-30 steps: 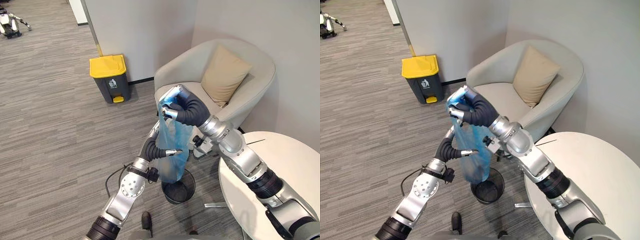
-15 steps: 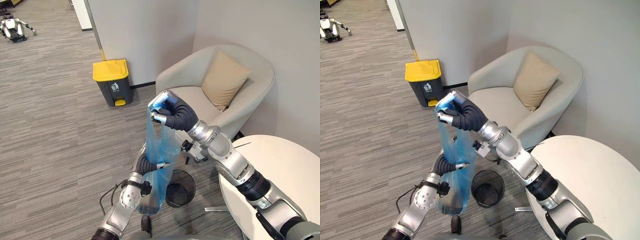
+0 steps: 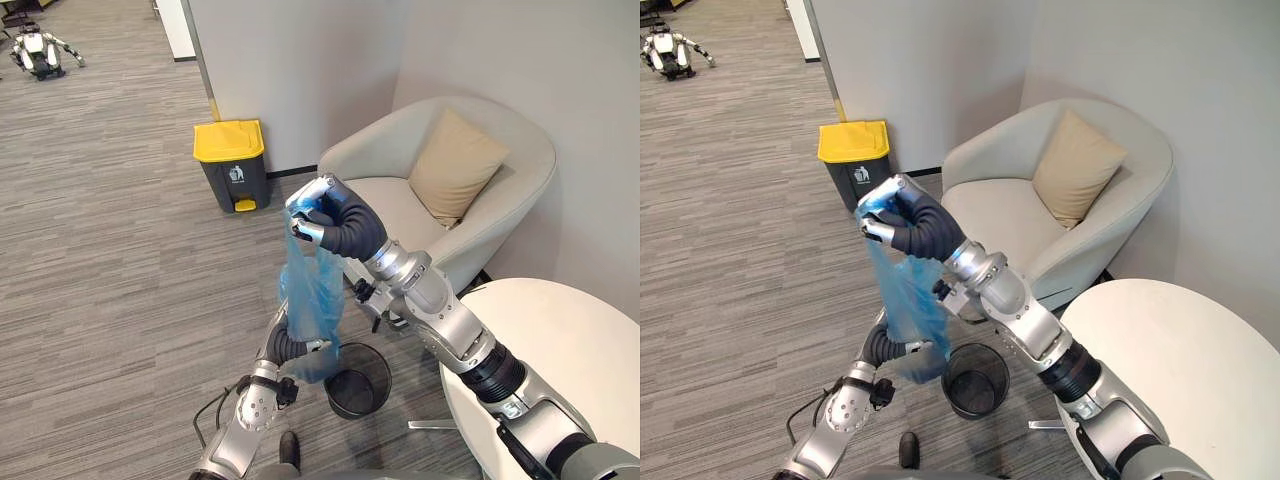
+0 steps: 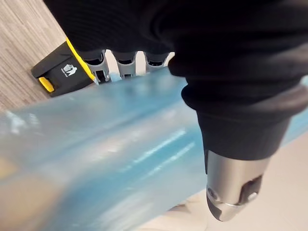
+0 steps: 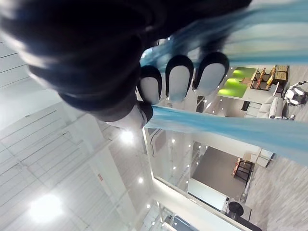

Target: Gather rubbish on tea table into small bin, then transfer packed bag to large trash can.

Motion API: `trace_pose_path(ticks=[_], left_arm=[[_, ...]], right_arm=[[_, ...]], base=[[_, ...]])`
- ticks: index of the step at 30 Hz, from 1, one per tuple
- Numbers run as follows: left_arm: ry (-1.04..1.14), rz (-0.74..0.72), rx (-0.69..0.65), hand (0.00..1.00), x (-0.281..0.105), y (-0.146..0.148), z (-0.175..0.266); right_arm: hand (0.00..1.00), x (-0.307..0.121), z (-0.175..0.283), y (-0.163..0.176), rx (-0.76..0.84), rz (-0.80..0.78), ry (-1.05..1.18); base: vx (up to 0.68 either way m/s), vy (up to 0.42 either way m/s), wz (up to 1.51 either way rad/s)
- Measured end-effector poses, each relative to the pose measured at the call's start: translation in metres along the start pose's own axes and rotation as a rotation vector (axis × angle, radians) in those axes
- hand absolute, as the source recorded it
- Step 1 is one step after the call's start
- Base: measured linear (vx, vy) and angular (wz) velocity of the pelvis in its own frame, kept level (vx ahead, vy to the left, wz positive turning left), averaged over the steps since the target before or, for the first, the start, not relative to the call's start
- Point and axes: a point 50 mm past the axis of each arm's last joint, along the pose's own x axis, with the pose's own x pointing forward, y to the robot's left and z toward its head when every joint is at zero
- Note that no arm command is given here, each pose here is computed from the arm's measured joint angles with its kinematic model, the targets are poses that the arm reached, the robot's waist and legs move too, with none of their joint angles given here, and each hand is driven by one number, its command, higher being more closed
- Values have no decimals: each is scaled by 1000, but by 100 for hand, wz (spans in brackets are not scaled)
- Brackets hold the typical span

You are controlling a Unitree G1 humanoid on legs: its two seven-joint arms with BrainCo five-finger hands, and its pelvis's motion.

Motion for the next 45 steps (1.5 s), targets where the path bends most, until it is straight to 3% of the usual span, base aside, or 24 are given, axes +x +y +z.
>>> trace_pose_path(ticks=[7,15,16,27,42,43,45], left_arm=[[-31,1,-16,0,1,-3,9],[-224,-13,-43,0,43,-31,74],[-234,-6,-27,100,49,-31,78],[-221,-23,36,100,62,-36,77],[-172,-15,-40,100,64,-33,70],[-168,-7,-46,100,64,-31,70],[-166,0,-64,100,64,-29,70]], right_arm=[[100,5,8,10,24,25,-47],[100,16,13,31,114,35,-105],[100,16,13,31,116,34,-105],[100,16,9,29,153,12,-69],[100,12,10,22,164,-37,-90],[0,9,9,20,158,-50,-89],[0,4,6,18,136,-70,-73]], base=[[9,-7,6],[9,-5,5],[0,0,0],[0,0,0],[0,0,2],[0,0,5],[-1,-1,6]])
